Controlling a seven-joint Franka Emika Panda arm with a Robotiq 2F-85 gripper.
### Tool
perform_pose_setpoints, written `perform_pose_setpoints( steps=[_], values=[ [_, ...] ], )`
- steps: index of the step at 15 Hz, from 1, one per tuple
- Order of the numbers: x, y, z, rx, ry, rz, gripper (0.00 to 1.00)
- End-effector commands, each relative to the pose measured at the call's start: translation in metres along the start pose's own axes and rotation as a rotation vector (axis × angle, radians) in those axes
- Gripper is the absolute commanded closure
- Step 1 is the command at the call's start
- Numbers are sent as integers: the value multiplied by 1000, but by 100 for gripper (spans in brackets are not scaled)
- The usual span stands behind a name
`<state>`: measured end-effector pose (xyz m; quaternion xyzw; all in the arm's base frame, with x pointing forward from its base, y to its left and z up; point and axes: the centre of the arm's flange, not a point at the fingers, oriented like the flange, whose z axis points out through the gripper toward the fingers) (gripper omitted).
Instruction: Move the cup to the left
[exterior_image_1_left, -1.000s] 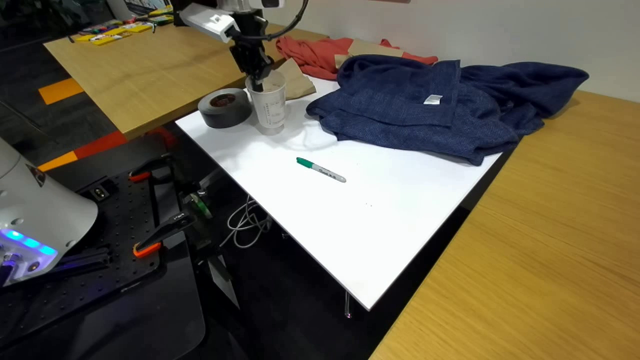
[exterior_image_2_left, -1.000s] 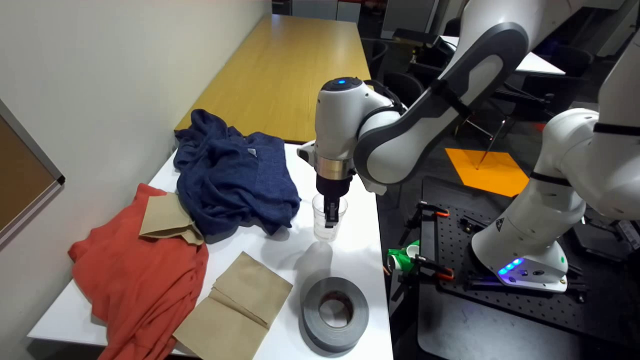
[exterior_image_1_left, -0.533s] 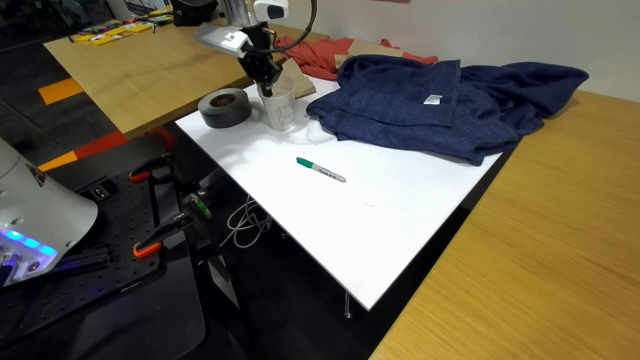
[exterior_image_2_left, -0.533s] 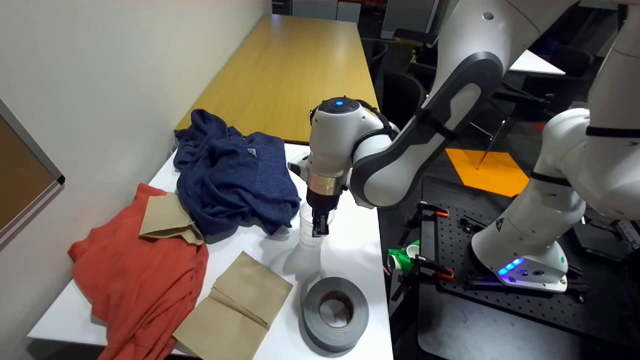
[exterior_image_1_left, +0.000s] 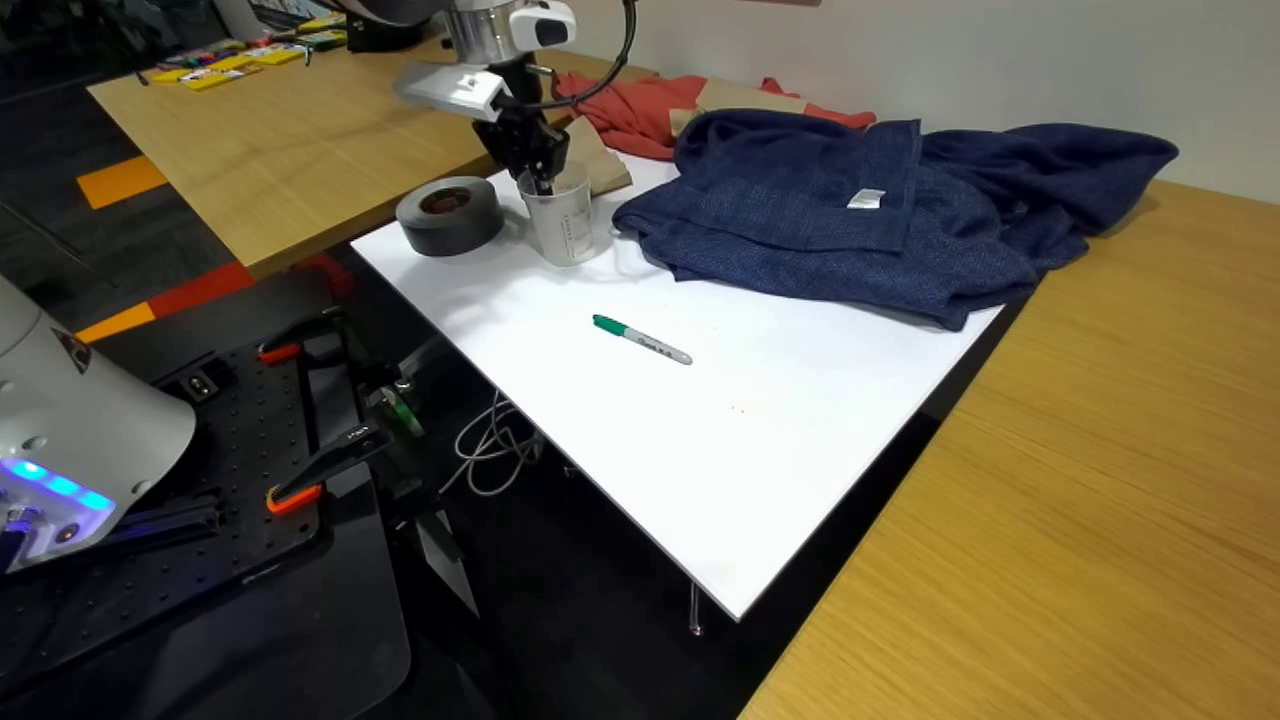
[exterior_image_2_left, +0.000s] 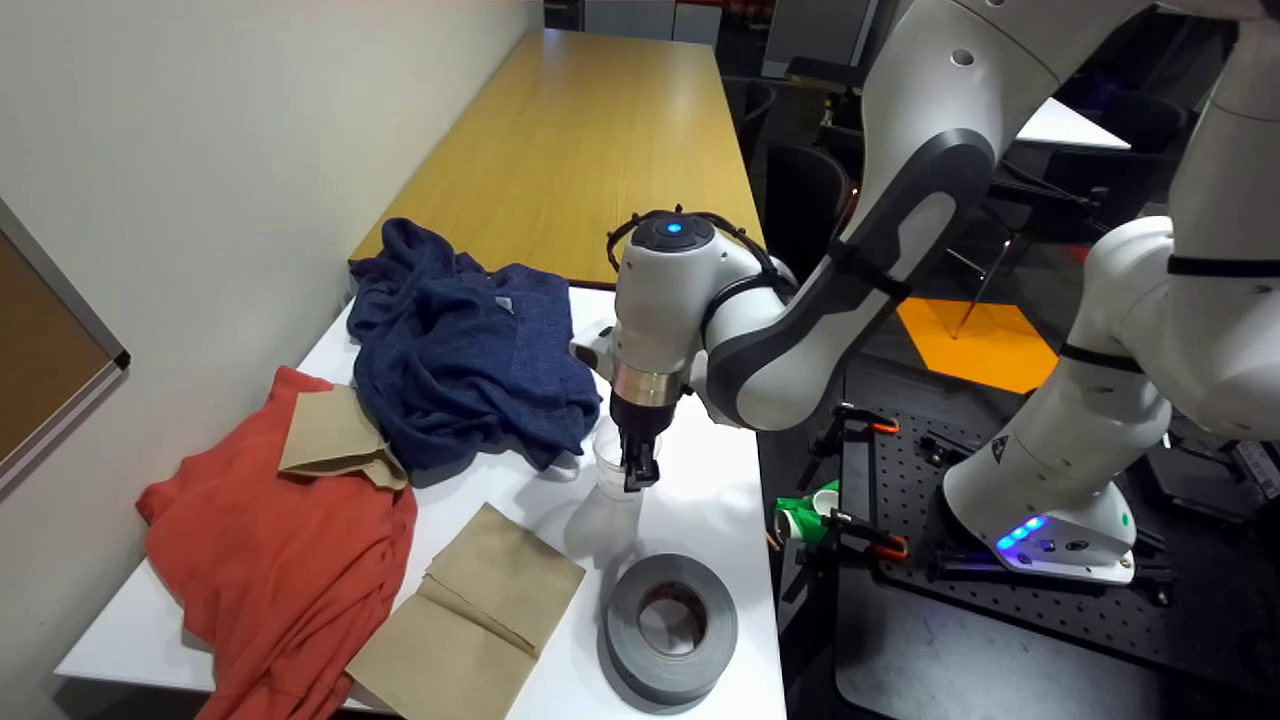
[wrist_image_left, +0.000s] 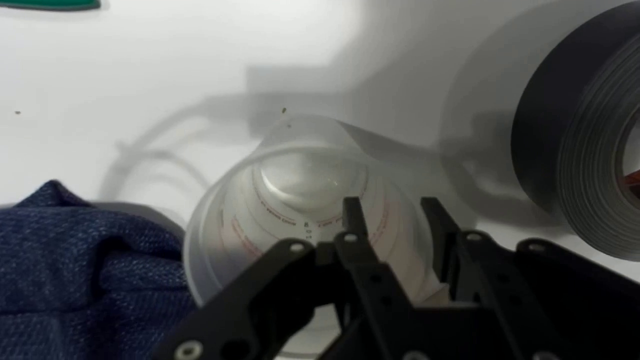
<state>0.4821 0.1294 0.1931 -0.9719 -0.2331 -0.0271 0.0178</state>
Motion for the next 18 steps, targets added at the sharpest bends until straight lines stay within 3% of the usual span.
perform_pose_setpoints(
  steps=[1, 5, 6, 13, 18],
  values=[
    [1, -11, -18, -20, 36, 0, 34],
    [-3, -18, -50, -35, 66, 8, 4],
    [-6, -16, -60, -46, 78, 16, 1],
    [-17, -6, -107, -90, 114, 50, 0],
    [-9, -3, -102, -73, 122, 34, 0]
  ],
)
